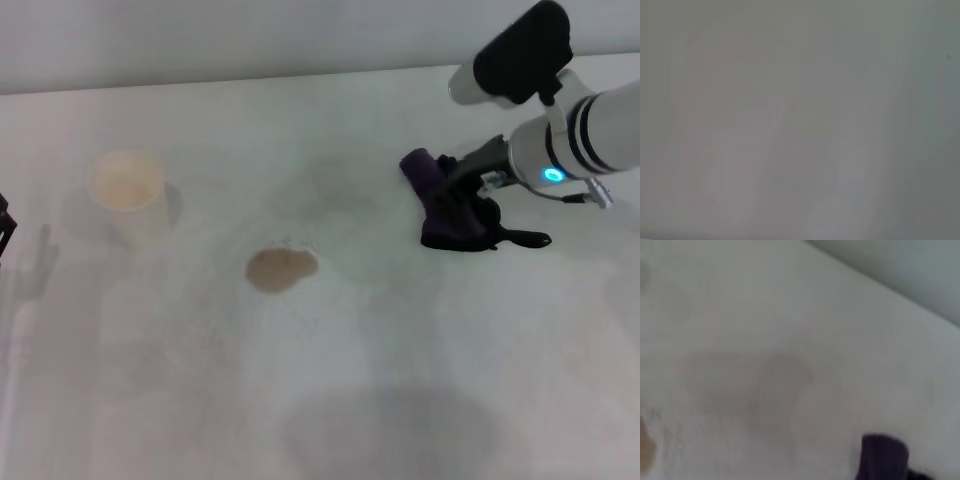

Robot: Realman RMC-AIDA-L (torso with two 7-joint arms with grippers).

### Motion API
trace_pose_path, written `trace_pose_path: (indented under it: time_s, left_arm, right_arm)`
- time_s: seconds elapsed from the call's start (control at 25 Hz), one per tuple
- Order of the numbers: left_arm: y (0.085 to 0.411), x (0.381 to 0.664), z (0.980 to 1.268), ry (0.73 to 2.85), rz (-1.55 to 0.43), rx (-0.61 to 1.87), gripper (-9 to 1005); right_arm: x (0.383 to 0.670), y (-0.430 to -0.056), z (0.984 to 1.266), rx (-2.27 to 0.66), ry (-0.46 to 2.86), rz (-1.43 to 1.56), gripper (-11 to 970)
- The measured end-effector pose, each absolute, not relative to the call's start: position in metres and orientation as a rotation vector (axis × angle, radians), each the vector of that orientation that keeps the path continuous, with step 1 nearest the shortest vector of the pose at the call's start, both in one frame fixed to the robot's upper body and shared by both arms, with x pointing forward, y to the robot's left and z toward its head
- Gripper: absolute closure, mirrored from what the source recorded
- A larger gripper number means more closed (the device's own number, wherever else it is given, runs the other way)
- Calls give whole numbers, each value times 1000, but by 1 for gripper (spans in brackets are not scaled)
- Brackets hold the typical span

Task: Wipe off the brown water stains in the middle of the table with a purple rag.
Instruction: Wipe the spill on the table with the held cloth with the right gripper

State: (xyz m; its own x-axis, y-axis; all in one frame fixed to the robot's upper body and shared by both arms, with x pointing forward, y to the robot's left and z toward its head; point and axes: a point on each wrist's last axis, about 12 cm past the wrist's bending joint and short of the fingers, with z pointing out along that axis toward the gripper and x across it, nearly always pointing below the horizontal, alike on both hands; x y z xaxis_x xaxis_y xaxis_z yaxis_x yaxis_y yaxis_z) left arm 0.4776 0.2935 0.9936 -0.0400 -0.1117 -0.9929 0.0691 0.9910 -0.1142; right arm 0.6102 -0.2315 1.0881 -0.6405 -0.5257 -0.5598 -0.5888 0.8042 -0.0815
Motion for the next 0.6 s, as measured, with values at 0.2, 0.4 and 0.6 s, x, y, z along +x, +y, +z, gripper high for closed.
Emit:
trace_pose_path:
  time_s: [0.2,0.4,0.6]
  left_arm:
    - [293,478,994,1602,-147,-32,109]
    - [294,479,995,1599,-146,-31,109]
    - [296,479,995,1595,-138,-46,108]
  right_arm:
    - [613,-225,1107,-787,2387,246,646]
    - [614,-224,1107,-843,2384,186,779]
    - [614,-231,1104,-828,2408,168,930]
